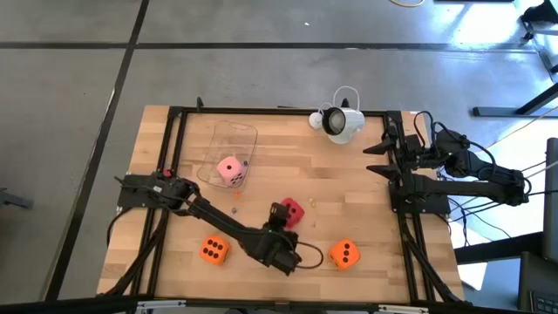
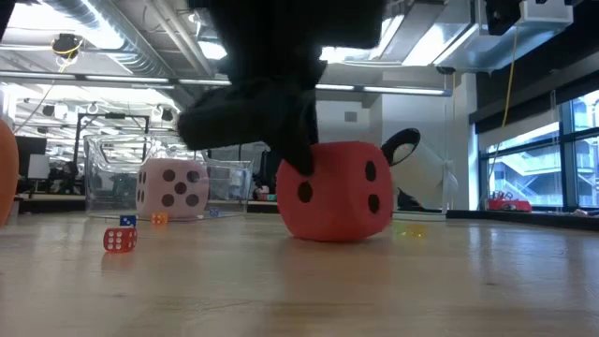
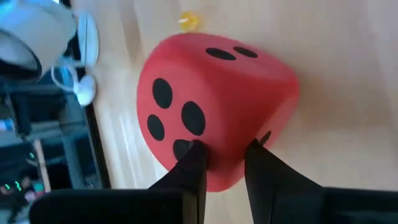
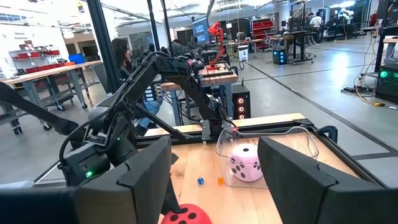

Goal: Pick & Place Dice
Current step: Put the large red die into the transparent bin

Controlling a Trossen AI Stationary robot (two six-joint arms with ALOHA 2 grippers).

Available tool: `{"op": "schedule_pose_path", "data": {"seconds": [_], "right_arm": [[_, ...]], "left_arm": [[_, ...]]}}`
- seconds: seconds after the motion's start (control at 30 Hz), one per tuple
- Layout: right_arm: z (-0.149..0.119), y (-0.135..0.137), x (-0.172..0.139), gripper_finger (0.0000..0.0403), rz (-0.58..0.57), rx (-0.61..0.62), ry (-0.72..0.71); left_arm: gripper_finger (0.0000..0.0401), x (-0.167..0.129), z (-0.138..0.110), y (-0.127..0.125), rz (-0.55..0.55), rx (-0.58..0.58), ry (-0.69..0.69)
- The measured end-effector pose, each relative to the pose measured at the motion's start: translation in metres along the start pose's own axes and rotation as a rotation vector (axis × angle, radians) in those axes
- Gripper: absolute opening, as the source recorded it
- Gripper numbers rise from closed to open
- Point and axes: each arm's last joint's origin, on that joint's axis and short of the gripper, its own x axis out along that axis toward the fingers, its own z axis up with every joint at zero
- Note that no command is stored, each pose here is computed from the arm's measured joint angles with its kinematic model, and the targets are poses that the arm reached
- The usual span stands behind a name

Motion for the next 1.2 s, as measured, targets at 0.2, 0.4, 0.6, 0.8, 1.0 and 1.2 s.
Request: {"op": "schedule_pose_path", "data": {"seconds": [0.2,0.4,0.6,0.8,1.0,1.2], "right_arm": [[0.000,0.000,0.000,0.0242,0.002,0.000,0.000],[0.000,0.000,0.000,0.0242,0.003,0.000,0.001],[0.000,0.000,0.000,0.0242,0.003,0.000,0.001],[0.000,0.000,0.000,0.0242,0.003,0.000,0.001],[0.000,0.000,0.000,0.0242,0.003,0.000,0.002],[-0.001,0.000,0.000,0.0242,0.002,-0.001,0.010]], "left_arm": [[0.0061,-0.039,-0.003,0.036,0.073,-0.130,-0.038],[0.0061,-0.064,-0.011,0.063,0.130,-0.236,-0.098],[0.0061,-0.079,-0.024,0.090,0.254,-0.314,-0.105],[0.0062,-0.078,-0.042,0.115,0.345,-0.364,-0.028],[0.0060,-0.056,-0.059,0.135,0.388,-0.396,0.102],[0.0041,-0.031,-0.071,0.153,0.405,-0.425,0.198]]}}
